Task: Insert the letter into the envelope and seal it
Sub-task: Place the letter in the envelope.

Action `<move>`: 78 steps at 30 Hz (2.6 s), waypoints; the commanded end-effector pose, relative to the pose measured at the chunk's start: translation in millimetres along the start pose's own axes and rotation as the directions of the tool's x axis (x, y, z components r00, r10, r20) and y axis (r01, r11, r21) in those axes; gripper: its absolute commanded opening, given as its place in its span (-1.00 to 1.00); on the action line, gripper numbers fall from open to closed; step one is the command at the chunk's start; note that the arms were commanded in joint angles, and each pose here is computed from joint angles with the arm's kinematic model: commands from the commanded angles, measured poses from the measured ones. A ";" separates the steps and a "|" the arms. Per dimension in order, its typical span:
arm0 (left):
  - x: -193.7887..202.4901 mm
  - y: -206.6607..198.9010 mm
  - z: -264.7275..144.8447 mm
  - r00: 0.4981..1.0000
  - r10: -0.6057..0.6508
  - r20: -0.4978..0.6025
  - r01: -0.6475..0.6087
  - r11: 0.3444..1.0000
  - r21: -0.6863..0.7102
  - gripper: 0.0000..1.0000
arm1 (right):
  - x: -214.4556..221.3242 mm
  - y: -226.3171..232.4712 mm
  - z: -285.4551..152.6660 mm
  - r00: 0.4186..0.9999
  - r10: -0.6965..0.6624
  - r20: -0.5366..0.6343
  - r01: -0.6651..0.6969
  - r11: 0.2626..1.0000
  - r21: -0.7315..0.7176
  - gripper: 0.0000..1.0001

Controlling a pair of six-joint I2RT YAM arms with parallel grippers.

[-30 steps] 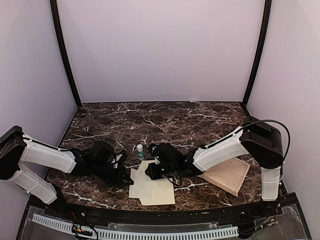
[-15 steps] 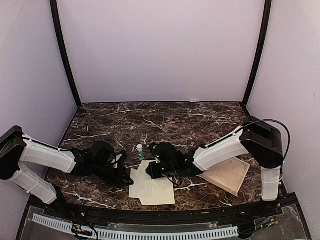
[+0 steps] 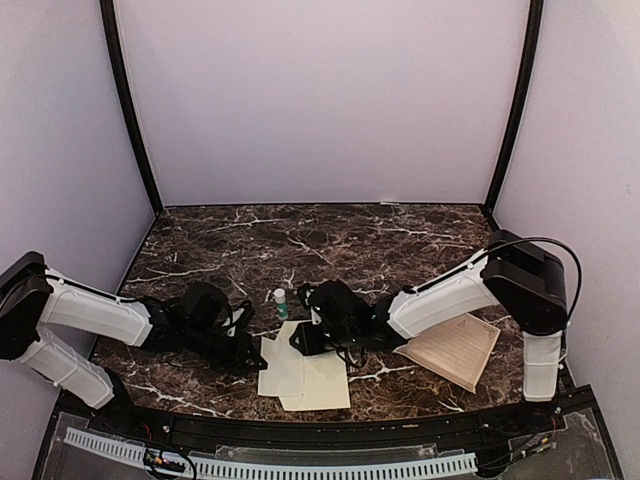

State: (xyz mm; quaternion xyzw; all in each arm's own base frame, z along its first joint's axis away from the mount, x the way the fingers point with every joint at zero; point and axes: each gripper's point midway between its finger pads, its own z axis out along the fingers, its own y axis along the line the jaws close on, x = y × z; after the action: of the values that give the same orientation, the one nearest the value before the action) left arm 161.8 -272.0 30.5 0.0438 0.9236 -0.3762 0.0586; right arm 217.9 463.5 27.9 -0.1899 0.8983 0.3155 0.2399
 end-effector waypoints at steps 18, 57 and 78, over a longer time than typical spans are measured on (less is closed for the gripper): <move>-2.8 -7.0 -2.7 1.000 0.013 -0.002 -0.013 1.000 0.011 -1.00 | 30.2 -39.7 -109.9 0.987 0.163 -0.012 -0.163 0.987 -0.006 -0.22; -10.5 -17.1 7.3 1.000 0.002 -0.008 -0.002 0.998 0.056 -1.00 | 72.4 -34.3 -72.7 0.968 0.199 -0.151 -0.210 0.976 -0.059 -0.34; -7.6 -16.2 10.0 1.000 -0.021 0.006 0.020 0.997 0.073 -1.00 | 73.4 -26.4 -79.4 0.944 0.296 -0.145 -0.315 0.940 -0.130 -0.49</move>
State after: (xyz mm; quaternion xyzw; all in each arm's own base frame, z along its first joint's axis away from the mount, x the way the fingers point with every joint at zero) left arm 172.1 -292.6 37.3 0.0331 0.9105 -0.4082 0.0572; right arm 153.7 378.7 25.3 -0.1001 0.9100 0.3820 0.1260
